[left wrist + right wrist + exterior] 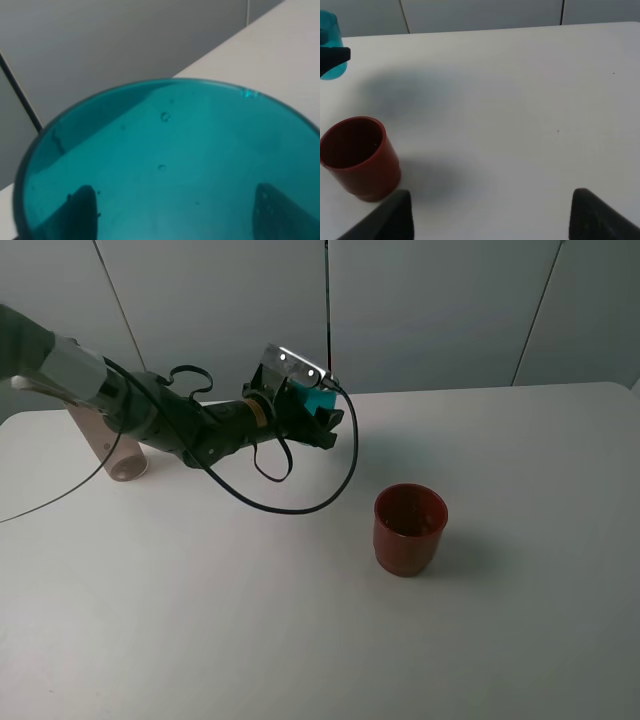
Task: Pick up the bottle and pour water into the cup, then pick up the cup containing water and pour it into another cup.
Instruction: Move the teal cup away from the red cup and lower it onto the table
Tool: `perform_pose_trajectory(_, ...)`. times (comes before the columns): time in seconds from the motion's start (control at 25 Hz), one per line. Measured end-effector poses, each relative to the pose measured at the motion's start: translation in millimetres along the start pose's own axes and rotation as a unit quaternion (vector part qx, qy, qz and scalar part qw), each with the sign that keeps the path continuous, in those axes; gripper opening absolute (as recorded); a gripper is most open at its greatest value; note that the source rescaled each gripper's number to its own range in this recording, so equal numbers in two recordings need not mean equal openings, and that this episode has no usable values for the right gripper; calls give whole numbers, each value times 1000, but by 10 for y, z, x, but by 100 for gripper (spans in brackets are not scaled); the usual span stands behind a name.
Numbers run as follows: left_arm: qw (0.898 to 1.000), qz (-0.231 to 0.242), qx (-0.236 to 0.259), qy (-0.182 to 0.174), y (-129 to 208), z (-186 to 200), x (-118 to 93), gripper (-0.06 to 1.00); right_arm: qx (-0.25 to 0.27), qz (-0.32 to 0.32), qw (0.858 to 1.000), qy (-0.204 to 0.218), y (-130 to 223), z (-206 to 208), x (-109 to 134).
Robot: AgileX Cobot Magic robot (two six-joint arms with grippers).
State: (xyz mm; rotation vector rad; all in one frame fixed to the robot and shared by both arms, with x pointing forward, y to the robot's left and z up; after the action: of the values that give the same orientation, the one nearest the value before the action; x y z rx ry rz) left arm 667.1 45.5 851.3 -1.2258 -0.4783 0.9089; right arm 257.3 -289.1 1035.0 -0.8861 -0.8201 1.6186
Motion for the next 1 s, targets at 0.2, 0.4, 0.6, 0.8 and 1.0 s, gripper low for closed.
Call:
perform_pose_trajectory(0.2, 999, 24, -13, -18, 194, -56, 77, 0, 0, 3, 1000, 0, 0, 0, 0)
perform_pose_trajectory(0.4, 999, 19, -11, -24, 215, -60, 95, 0, 0, 3, 1000, 0, 0, 0, 0)
perform_pose_trajectory(0.6, 999, 26, -3, -35, 251, -61, 123, 0, 0, 3, 1000, 0, 0, 0, 0)
perform_pose_trajectory(0.8, 999, 30, 5, -41, 280, -62, 138, 0, 0, 0, 1000, 0, 0, 0, 0)
perform_pose_trajectory(1.0, 998, 31, 13, -44, 300, -61, 145, 0, 0, 3, 1000, 0, 0, 0, 0)
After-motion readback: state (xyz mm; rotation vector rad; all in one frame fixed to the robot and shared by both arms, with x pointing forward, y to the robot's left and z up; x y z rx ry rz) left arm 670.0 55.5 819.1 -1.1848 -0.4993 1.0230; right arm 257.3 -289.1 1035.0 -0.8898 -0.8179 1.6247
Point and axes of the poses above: a point on each arm's last joint axis where the gripper is mounted, z pointing back along that axis away from the gripper, x along the wrist's bending axis when the last joint is at zero, y = z × x, the point moved 3 cm from there along -z, pointing out along that axis toward the gripper, and after that the axes turned 14 degrees about z, right-handed, at the moved point
